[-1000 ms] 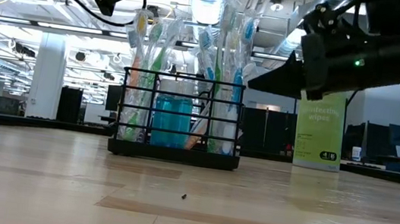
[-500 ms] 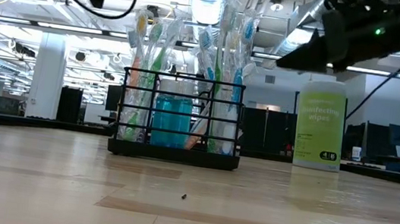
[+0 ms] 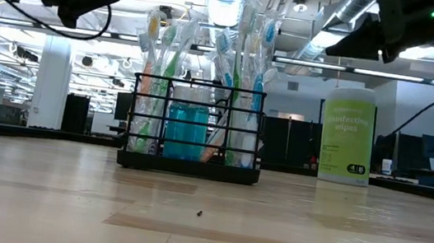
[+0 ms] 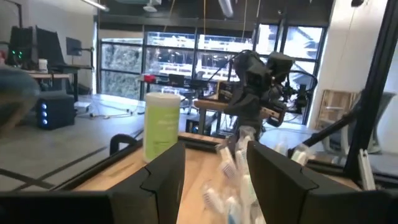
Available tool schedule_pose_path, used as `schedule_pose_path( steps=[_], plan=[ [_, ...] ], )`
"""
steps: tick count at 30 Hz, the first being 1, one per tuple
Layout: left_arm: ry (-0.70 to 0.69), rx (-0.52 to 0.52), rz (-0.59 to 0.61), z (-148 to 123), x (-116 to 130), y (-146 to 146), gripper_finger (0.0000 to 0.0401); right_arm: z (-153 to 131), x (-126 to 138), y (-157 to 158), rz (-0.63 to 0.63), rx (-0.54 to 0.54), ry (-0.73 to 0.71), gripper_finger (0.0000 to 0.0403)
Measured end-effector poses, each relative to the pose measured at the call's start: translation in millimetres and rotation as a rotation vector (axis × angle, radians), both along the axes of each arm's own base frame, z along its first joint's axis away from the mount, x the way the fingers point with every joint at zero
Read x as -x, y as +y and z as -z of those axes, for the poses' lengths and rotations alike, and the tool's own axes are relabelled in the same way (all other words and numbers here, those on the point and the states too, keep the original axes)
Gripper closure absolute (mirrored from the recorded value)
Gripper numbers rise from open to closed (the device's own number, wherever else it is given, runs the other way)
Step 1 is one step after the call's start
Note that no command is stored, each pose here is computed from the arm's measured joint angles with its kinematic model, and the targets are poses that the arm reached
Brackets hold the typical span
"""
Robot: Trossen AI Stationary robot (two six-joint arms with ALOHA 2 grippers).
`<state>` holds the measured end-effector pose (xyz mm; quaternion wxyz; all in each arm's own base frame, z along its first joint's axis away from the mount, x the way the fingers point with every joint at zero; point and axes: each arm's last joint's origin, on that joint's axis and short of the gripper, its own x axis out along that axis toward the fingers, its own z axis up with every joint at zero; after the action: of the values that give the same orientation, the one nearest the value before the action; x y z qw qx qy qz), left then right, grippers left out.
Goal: Pick & Place toothbrushing station
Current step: Return to Home Position
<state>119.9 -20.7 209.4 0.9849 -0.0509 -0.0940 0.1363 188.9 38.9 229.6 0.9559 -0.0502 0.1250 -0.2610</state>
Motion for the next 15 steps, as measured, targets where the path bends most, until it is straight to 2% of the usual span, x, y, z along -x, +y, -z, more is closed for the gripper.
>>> schedule_pose_path(
  steps=[5,11,15],
  plan=[
    [0.034,-0.027,-0.045,6.1,6.7,3.1,0.0234,2.7,13.1,-9.7,0.028,-0.006,-0.019,0.0402],
    [0.029,-0.043,-0.052,5.1,10.2,4.4,0.0234,28.2,40.4,-20.9,0.048,-0.04,-0.11,0.0402],
    [0.071,-0.055,-0.074,8.9,12.4,5.6,0.0234,37.6,58.9,-23.7,-0.015,-0.074,-0.209,0.0402]
  ],
)
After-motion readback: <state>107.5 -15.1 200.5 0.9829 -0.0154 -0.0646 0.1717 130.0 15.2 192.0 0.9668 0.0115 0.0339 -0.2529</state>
